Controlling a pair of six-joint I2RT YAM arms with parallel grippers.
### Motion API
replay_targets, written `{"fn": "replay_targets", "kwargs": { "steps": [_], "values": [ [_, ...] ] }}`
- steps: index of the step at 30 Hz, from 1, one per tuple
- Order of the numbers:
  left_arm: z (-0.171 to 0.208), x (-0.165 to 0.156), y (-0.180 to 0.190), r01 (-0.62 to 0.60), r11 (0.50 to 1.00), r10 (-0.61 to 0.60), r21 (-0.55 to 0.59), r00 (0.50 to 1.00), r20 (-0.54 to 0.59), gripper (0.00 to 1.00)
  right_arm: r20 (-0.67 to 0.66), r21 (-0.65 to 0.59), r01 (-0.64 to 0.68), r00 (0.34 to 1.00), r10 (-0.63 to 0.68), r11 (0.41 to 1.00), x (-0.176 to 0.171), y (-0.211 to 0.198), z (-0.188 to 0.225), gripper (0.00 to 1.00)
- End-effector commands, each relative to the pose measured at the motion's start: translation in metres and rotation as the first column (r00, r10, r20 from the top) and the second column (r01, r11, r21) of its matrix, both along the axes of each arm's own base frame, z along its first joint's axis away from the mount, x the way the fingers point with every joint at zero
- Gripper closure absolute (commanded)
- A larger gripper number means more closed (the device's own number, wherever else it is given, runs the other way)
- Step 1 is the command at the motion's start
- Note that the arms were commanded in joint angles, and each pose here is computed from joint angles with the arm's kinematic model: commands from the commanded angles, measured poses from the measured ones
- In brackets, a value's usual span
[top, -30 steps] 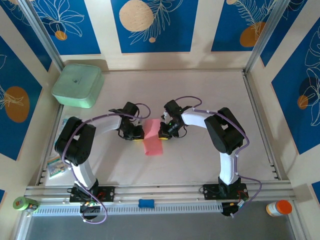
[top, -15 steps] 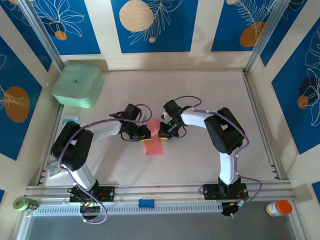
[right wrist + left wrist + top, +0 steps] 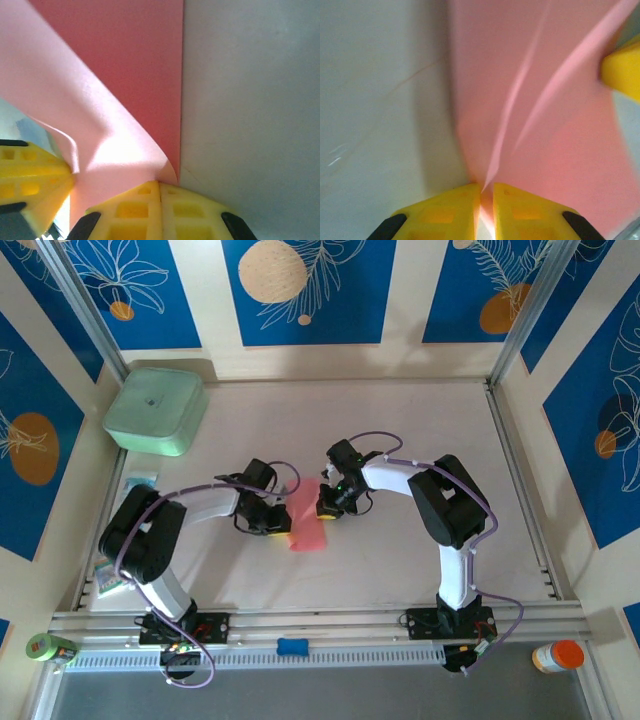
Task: Fold a paper plane with a square sheet of paper (pick it up from the middle)
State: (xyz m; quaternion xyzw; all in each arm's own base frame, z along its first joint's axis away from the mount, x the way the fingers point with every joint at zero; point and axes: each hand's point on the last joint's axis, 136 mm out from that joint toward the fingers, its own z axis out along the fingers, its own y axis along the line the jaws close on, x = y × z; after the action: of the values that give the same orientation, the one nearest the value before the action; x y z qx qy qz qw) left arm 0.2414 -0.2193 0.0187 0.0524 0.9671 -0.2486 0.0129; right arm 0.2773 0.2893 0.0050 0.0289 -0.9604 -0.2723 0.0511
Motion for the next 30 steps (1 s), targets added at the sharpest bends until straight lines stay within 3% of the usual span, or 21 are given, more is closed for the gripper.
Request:
{"fn": "replay_targets", "kwargs": {
  "steps": [1, 5, 11, 18, 24, 27, 30],
  "values": [
    [0.004, -0.017, 0.031, 0.001, 0.994, 0.002, 0.107, 1.0, -0.03, 0.81, -0.128, -0.402, -0.019, 0.991, -0.035, 0.916, -0.043, -0.081, -0.084, 1.0],
    [0.033, 0.0, -0.004, -0.035, 0.997, 0.036, -0.064, 0.999, 0.01, 0.8, -0.128, -0.402, -0.022, 0.991, -0.033, 0.915, -0.043, -0.082, -0.084, 1.0],
    [0.033, 0.007, -0.044, -0.047, 0.986, 0.049, -0.161, 0.999, 0.008, 0.81, -0.131, -0.402, -0.019, 0.991, -0.037, 0.915, -0.044, -0.082, -0.085, 1.0],
    [-0.001, -0.013, -0.04, -0.031, 0.995, 0.023, -0.094, 0.996, -0.083, 0.83, -0.132, -0.401, -0.02, 0.991, -0.036, 0.916, -0.043, -0.081, -0.084, 1.0],
    [-0.024, -0.06, 0.013, 0.043, 0.994, -0.025, 0.103, 0.985, -0.168, 0.84, -0.134, -0.397, -0.019, 0.99, -0.037, 0.918, -0.043, -0.082, -0.084, 1.0],
    [-0.02, -0.071, 0.03, 0.037, 0.99, -0.013, 0.138, 0.986, -0.168, 0.85, -0.136, -0.399, -0.017, 0.99, -0.04, 0.917, -0.044, -0.084, -0.085, 1.0],
    [-0.002, -0.062, 0.025, 0.011, 0.996, 0.0, 0.091, 0.993, -0.118, 0.85, -0.135, -0.399, -0.017, 0.99, -0.041, 0.917, -0.043, -0.084, -0.086, 1.0]
  ]
}}
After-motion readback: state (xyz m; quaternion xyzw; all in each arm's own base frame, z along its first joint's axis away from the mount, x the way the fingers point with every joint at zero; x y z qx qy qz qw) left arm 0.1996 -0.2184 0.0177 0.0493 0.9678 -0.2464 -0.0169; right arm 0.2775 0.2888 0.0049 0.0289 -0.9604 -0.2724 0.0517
